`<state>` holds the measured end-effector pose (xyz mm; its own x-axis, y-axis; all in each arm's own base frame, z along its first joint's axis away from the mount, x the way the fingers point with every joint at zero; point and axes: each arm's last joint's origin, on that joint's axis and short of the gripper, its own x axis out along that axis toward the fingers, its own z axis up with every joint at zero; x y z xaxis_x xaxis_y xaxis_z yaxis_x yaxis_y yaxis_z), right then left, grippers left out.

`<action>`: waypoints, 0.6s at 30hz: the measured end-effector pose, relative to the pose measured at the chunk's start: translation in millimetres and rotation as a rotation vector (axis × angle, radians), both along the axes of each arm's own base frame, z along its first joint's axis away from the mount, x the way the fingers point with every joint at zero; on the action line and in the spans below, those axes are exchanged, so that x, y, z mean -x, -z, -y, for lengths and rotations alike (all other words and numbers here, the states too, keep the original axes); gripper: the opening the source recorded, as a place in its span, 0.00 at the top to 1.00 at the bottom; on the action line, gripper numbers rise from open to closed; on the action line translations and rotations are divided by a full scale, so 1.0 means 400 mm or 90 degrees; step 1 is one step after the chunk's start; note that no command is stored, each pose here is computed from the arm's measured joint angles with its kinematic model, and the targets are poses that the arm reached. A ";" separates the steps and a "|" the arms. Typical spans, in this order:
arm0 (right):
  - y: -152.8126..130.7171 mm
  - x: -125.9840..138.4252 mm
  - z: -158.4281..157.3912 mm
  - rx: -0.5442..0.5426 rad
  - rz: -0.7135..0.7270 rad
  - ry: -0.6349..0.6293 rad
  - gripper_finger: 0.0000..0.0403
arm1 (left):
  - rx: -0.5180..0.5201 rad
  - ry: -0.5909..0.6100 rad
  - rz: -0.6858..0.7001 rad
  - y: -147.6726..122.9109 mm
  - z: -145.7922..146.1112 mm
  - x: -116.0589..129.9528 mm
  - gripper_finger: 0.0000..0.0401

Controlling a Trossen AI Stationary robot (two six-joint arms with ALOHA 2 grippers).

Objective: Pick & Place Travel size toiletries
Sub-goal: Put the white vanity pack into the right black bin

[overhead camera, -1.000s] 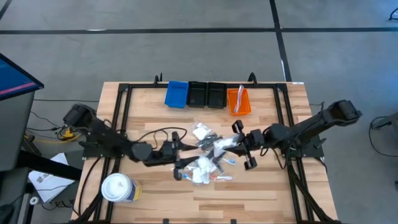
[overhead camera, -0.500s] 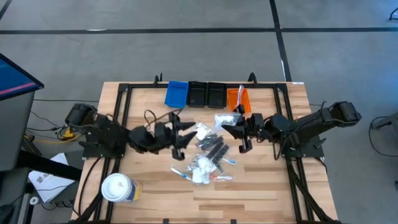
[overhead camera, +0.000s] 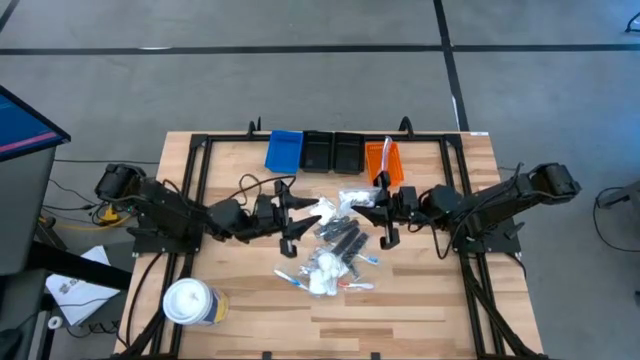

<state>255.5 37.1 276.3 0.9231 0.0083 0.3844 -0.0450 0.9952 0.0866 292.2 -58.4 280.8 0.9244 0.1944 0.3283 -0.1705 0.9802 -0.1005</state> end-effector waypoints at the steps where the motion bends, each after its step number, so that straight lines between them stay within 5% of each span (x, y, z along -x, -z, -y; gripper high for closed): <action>1: 0.003 -0.002 -0.003 0.005 -0.005 0.006 0.97 | 0.008 0.003 -0.004 0.002 -0.008 -0.003 0.52; 9: 0.009 -0.003 -0.007 0.012 -0.021 0.078 0.93 | 0.014 0.021 -0.014 0.014 -0.026 -0.013 0.37; 18: 0.009 -0.002 -0.010 0.014 -0.023 0.088 0.95 | -0.002 0.054 -0.023 0.023 -0.035 -0.048 0.34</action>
